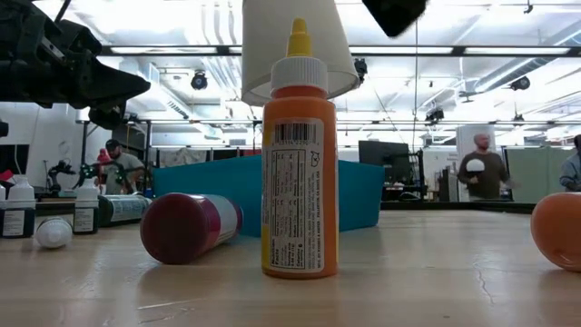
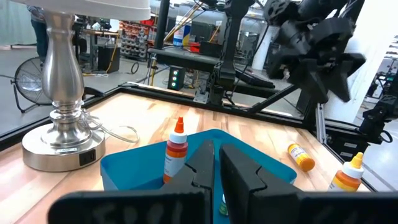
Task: Pick & Place food coloring
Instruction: Put the large yellow food coloring bottle into the blue container
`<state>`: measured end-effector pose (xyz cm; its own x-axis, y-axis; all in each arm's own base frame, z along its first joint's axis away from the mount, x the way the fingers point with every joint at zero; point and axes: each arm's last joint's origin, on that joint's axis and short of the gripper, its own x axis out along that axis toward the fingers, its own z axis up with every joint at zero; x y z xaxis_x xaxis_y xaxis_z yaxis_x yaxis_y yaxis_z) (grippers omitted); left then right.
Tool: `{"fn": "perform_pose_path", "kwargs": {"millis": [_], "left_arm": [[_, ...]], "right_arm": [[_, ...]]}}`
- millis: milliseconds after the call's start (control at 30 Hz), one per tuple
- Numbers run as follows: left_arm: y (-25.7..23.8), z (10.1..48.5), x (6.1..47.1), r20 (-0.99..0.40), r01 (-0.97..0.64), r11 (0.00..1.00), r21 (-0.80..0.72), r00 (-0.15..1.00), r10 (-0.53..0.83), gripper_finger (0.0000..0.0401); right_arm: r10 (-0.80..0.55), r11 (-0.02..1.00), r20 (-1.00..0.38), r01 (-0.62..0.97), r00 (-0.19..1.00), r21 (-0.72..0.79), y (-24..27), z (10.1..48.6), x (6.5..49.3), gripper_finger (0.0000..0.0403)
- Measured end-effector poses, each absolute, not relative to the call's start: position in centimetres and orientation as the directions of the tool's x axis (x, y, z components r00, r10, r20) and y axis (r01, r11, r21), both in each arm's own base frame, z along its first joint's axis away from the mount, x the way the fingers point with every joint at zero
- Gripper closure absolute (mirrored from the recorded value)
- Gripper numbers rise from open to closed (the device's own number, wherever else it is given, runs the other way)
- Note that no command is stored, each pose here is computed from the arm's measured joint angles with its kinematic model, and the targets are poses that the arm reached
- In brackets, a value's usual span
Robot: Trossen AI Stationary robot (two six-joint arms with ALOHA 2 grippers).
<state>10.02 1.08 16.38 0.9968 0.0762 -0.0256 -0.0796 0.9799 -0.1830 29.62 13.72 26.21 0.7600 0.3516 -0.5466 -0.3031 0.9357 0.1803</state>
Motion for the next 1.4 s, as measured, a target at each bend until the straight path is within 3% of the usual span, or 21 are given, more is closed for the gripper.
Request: {"fn": "perform_pose_path", "kwargs": {"millis": [300, 900, 1400], "left_arm": [[1.1, 16.4, 10.0, -0.029, -0.08, 0.98, -0.183, 0.997, 0.076, 0.0401], [1.1, 16.3, 10.1, -0.031, -0.081, 0.98, -0.184, 0.997, 0.076, 0.0401], [1.1, 16.3, 10.1, -0.031, -0.081, 0.98, -0.183, 0.997, 0.076, 0.0401]], "right_arm": [[0.334, 0.941, -0.61, -0.291, 0.719, 0.173, 13.9, 29.3, 30.1, 0.0195], [0.384, 0.922, -0.607, -0.325, 0.696, 0.211, 15.6, 34.0, 33.4, 0.0195], [0.335, 0.907, -0.753, -0.412, 0.566, 0.094, 17.3, 32.8, 36.8, 0.0195]]}}
